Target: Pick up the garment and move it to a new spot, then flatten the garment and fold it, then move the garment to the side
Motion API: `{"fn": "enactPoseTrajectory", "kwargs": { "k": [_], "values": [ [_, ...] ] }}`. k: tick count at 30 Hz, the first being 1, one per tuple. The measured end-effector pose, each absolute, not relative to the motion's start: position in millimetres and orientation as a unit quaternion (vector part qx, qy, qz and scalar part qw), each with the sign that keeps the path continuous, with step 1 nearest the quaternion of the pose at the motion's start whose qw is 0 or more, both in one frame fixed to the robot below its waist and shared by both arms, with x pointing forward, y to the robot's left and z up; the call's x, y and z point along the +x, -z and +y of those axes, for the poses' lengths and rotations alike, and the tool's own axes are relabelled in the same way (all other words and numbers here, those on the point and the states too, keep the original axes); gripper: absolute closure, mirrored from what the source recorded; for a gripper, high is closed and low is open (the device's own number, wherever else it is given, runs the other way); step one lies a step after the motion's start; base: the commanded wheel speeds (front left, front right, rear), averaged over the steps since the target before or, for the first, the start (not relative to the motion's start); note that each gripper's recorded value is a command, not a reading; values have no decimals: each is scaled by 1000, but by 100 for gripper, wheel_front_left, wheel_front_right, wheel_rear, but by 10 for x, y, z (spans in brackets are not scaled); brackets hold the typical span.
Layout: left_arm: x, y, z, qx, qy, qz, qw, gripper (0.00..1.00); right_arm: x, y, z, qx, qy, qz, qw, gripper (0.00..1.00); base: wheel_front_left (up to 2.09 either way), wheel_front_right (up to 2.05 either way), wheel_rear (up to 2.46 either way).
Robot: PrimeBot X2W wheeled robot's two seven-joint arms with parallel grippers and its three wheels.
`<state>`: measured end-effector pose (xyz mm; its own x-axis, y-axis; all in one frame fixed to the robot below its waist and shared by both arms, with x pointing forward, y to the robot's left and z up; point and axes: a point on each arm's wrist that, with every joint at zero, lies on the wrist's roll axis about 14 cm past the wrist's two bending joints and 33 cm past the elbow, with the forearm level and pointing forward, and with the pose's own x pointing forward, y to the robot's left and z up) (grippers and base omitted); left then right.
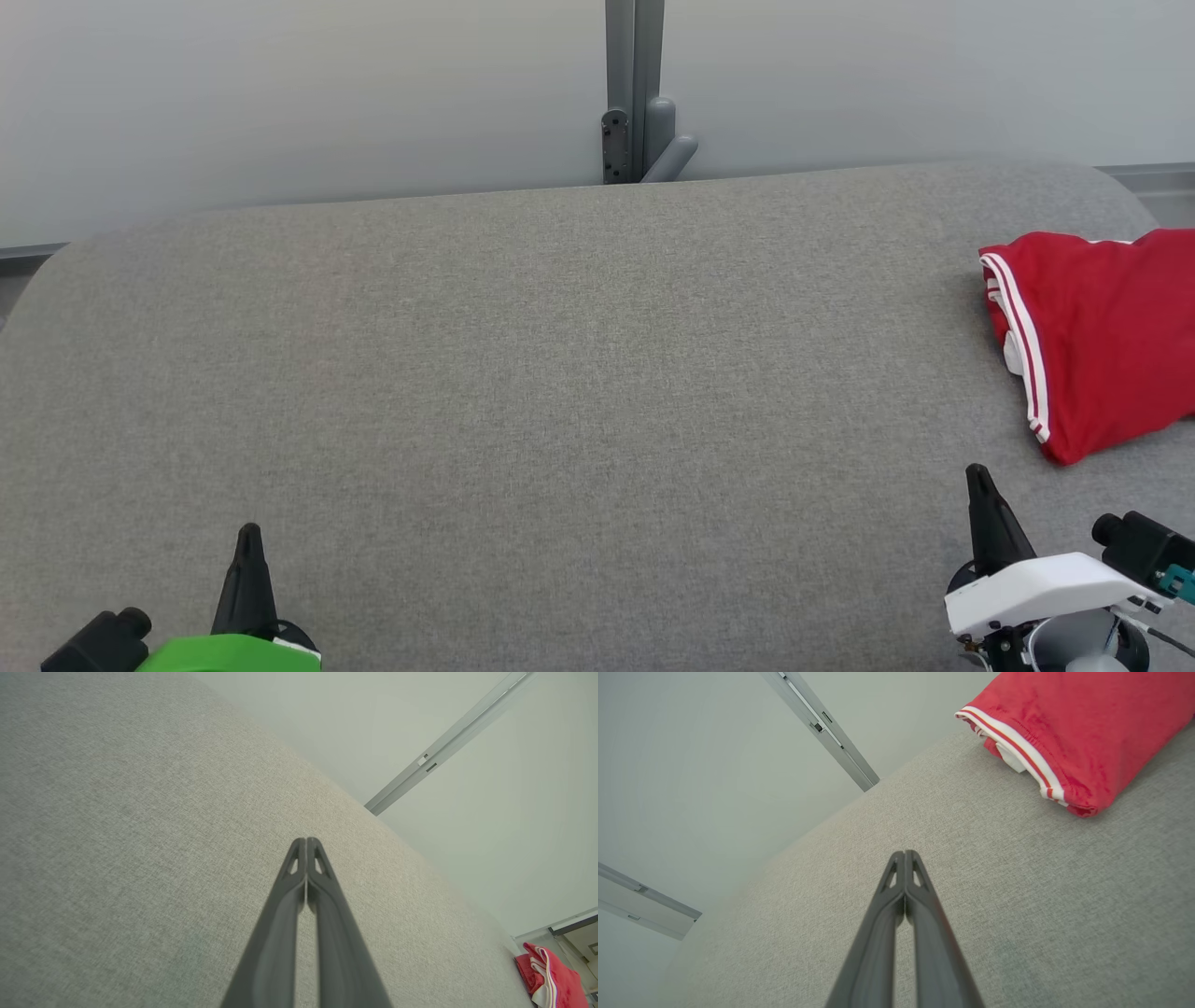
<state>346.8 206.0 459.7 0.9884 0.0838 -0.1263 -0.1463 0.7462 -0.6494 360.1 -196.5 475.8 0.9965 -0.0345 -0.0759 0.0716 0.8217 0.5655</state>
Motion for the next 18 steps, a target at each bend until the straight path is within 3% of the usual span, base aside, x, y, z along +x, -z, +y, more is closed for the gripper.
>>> {"fn": "enactPoseTrajectory", "kwargs": {
  "k": [18],
  "values": [
    [3572, -4672, 2053, -454, -61, 39, 888, 100, 3674, -4813, -1995, 416, 35, 27, 908, 100, 0, 0, 0]
  ]
}}
